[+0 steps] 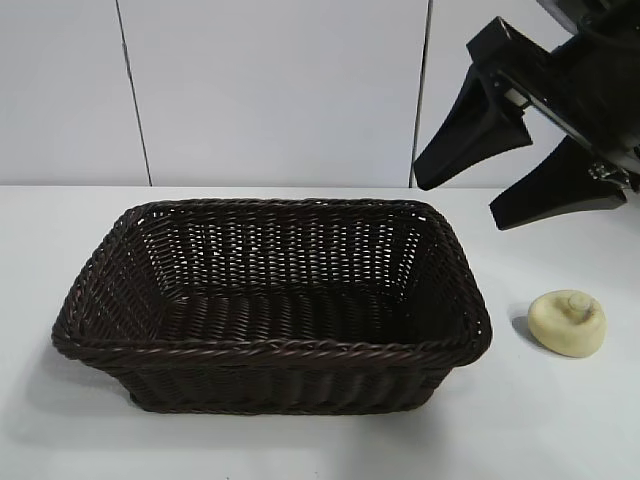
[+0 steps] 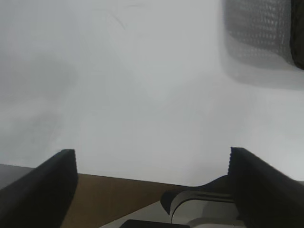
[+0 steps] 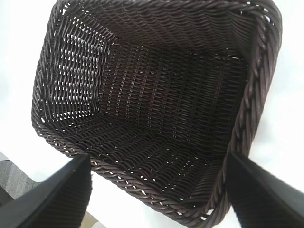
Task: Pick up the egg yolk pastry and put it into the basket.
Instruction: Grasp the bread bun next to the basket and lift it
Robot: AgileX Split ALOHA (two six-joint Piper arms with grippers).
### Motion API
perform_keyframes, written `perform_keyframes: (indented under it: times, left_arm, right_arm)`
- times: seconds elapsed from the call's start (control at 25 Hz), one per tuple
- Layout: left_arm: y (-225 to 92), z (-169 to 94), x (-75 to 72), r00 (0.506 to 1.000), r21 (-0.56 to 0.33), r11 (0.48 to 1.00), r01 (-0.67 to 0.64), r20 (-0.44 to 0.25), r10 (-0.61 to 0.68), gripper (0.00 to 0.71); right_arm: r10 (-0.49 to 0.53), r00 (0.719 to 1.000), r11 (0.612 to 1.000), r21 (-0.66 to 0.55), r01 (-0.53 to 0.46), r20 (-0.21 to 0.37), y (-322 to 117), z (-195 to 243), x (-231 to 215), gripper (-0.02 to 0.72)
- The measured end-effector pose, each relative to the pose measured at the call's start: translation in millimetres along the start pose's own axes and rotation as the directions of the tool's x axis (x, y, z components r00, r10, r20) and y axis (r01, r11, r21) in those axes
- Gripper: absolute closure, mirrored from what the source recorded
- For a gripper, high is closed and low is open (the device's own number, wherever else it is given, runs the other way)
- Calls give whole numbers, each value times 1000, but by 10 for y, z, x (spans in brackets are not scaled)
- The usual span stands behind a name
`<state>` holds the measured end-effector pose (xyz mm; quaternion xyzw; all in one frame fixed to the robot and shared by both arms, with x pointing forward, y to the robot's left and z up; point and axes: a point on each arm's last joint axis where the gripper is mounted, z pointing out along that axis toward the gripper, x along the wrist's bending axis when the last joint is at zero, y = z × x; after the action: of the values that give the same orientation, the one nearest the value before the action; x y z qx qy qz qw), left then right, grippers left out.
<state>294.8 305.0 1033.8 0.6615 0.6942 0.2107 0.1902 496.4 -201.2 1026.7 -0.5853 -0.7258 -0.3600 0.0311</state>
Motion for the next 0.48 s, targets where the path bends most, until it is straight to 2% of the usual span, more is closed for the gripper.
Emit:
perform_keyframes:
  times: [0.12,0.48]
  left_arm:
    - [-10,-11,-1,1000,-32,999,5,4,-5,86]
    - [-16,-29,1,1000,-53,999,7,5,-7,86]
  right_arm:
    - [0,1000,1000,0,0,0,0,0,0,143]
    - [0,1000,1000,2,0,-1,-2,0,1,143]
